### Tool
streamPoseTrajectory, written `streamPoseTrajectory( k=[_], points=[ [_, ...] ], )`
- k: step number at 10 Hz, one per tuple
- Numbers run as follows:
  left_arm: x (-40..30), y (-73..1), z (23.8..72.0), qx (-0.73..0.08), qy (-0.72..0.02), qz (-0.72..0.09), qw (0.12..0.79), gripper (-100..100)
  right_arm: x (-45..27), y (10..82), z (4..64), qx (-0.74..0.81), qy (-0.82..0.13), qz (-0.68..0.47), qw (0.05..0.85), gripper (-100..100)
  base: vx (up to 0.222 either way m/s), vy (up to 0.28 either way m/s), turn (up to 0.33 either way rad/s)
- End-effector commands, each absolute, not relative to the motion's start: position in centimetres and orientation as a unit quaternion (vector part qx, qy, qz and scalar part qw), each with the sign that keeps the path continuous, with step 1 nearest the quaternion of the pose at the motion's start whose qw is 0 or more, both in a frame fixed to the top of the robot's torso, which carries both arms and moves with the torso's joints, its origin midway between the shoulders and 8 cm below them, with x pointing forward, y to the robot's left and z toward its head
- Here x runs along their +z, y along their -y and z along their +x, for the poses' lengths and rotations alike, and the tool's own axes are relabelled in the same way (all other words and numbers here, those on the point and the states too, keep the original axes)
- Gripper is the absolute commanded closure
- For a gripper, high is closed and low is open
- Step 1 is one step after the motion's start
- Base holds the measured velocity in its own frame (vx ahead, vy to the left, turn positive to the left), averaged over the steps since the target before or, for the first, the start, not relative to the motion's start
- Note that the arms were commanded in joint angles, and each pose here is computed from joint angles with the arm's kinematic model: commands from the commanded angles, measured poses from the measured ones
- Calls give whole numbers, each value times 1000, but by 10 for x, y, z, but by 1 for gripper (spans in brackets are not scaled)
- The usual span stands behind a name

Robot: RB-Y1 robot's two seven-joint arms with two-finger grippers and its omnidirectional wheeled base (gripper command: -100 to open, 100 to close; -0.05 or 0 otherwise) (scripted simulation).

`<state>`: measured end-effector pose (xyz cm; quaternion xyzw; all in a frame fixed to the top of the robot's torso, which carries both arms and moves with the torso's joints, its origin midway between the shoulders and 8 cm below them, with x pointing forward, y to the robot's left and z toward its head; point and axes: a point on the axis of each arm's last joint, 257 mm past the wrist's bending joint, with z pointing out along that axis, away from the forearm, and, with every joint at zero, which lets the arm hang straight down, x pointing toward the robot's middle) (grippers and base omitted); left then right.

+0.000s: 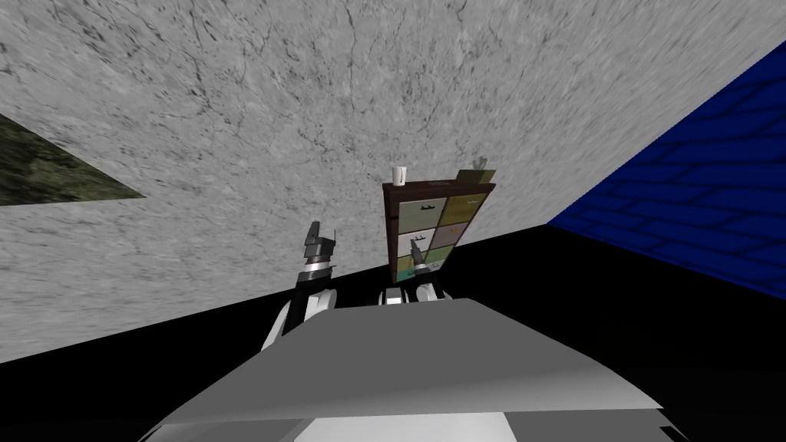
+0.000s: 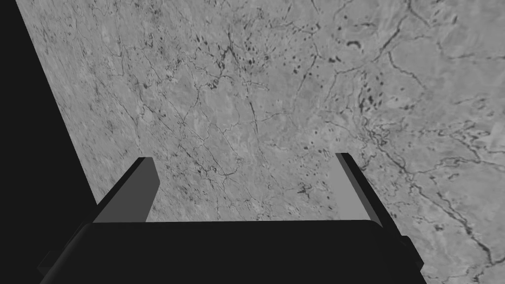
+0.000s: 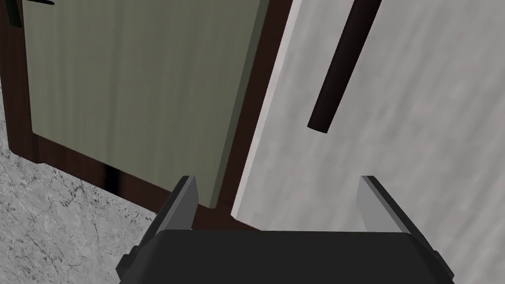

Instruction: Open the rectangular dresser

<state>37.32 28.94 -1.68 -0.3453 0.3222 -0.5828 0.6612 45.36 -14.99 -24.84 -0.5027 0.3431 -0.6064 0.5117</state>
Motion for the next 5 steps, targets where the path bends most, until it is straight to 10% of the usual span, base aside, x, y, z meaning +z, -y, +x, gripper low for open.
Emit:
streamPoseTrajectory(
  k=[1,5],
  points=[
    [-17,-289,373,-583,-322,-345,661,0,-264,155,456,-580,-375,-496,526,-100,31,-35,-10],
    [-17,-289,373,-583,-322,-345,661,0,-277,161,457,-554,-405,-486,541,-100,21,-21,-4]
  ],
)
